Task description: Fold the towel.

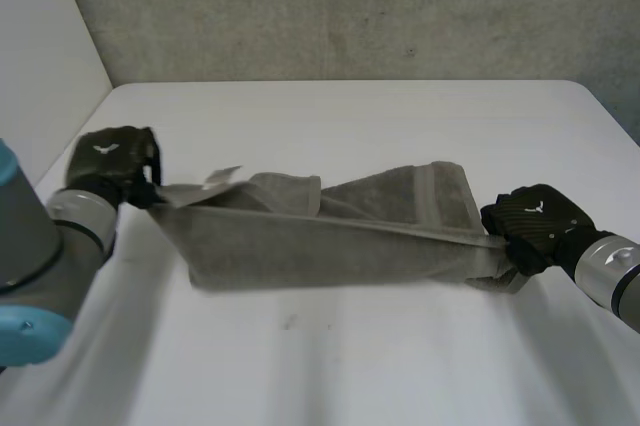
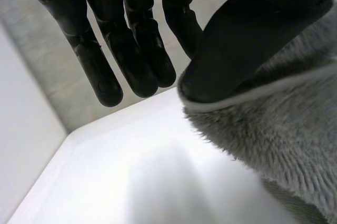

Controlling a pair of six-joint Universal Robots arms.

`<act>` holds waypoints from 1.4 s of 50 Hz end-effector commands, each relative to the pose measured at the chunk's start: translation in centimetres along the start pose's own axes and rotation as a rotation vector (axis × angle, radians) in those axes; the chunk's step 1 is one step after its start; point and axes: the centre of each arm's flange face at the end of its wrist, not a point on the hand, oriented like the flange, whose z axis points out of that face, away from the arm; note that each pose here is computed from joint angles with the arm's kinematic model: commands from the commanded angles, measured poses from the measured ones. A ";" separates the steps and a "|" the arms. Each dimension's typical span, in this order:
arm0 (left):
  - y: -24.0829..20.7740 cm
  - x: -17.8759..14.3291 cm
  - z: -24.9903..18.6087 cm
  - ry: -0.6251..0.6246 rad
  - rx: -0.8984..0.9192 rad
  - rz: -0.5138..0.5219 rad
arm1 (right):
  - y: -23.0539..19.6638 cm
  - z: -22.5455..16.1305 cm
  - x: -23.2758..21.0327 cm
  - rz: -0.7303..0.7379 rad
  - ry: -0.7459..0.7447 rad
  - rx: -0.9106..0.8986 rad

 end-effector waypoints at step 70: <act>5.1 2.6 5.1 0.428 -0.166 0.119 | -14.5 -7.8 1.4 -0.088 0.096 0.509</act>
